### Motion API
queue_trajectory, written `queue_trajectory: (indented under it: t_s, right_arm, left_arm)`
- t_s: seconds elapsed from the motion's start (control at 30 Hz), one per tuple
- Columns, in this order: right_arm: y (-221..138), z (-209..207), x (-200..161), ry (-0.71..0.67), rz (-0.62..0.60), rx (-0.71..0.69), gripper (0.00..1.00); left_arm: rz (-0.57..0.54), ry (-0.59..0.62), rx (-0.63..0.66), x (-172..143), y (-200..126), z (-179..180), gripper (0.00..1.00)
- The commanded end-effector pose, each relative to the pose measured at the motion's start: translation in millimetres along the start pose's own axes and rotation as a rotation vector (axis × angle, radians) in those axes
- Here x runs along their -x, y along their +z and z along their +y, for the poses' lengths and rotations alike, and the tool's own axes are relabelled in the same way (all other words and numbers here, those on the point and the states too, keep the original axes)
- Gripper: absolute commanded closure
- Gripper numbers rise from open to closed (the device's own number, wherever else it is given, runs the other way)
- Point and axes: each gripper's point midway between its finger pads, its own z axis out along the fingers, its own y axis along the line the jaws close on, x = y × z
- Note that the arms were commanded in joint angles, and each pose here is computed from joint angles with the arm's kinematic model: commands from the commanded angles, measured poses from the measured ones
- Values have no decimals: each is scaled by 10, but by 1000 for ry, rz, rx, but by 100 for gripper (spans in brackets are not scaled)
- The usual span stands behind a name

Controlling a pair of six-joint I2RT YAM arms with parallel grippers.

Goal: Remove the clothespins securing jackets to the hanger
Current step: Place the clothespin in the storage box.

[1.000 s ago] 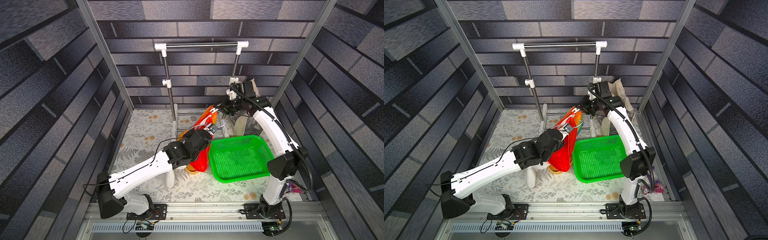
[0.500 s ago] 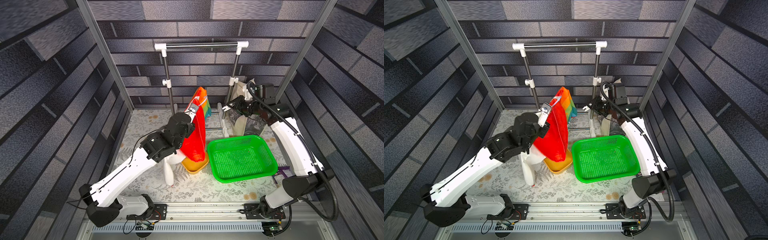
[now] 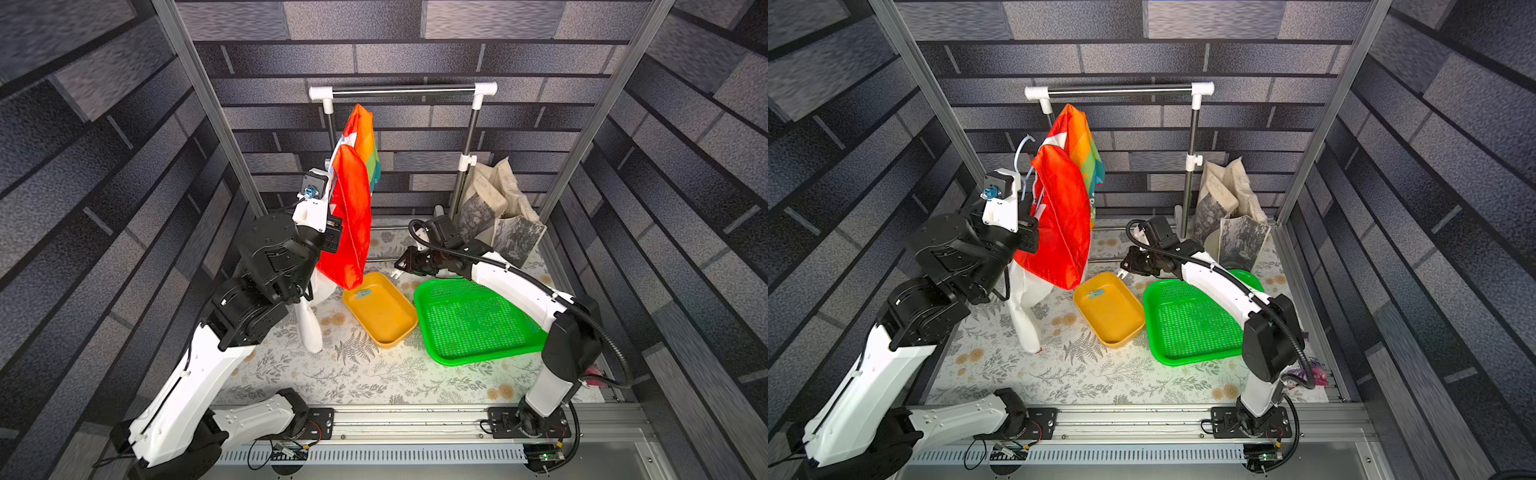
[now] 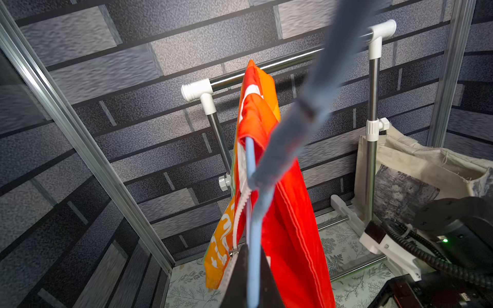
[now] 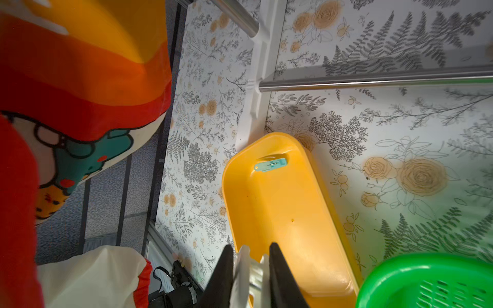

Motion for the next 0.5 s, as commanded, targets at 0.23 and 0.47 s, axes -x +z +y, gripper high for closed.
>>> queue_trajectory:
  t_s: [0.23,0.47]
  right_arm:
    - [111,184,86,-113,-23,27,44]
    - [-777,218,581,-255,-245,-161,42]
  left_arm:
    - [-45,-67,-56,115,-20,-31,100]
    - [49,-94,-160,-125,92,-254,100]
